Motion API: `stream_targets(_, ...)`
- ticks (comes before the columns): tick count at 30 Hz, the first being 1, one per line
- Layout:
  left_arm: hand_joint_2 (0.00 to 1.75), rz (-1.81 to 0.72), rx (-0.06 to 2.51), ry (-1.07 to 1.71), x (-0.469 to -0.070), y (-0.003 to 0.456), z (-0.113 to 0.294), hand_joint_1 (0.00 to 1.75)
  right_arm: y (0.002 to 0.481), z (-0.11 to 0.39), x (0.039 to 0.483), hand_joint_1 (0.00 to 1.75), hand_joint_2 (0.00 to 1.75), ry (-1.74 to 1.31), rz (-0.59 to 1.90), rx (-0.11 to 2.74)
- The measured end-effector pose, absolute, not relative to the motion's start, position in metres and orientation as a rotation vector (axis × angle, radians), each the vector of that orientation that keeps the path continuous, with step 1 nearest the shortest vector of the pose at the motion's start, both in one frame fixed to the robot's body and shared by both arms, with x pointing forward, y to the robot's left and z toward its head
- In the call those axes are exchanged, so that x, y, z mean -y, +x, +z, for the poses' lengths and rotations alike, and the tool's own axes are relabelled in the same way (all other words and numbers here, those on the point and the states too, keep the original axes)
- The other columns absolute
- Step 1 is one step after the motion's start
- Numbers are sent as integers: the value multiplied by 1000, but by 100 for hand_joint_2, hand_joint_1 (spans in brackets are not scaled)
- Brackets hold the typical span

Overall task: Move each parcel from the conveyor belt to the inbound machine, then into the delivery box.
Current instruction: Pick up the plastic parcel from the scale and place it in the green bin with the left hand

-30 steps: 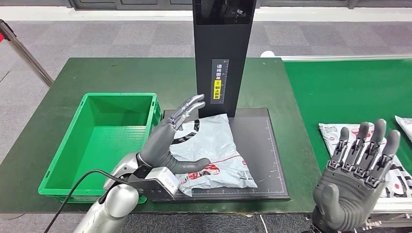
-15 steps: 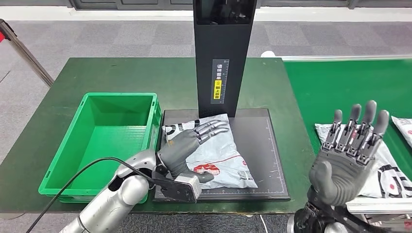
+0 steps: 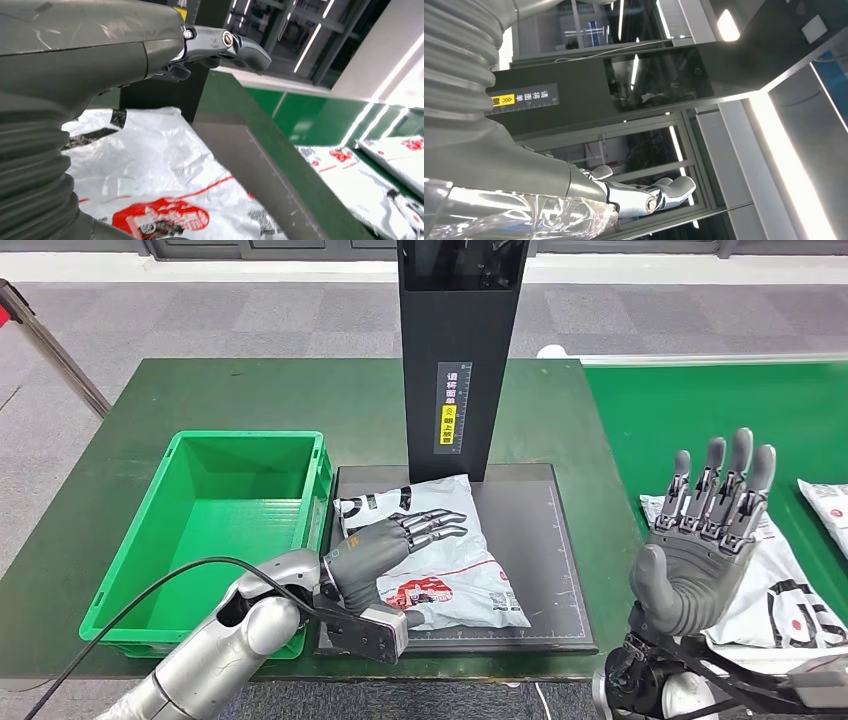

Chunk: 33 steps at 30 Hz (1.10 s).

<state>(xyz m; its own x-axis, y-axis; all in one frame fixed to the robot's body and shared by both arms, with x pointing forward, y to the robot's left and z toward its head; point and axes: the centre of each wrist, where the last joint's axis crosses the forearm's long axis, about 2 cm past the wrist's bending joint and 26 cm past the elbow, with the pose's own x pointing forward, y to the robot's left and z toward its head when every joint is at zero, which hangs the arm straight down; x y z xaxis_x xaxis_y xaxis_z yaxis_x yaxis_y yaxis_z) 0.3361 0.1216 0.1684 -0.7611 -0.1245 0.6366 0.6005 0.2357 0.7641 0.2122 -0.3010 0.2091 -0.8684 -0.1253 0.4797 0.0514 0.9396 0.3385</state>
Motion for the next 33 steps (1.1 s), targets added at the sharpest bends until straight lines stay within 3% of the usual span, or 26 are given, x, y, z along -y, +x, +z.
stream_targets(13,175,-1772,1729,-451,-127,355,167,0,241,227,300,0,175,55,-469,2597)
stream_targets(33,175,-1840,1595,-114,-113,353,105,0,270,248,297,0,175,96,-387,2630)
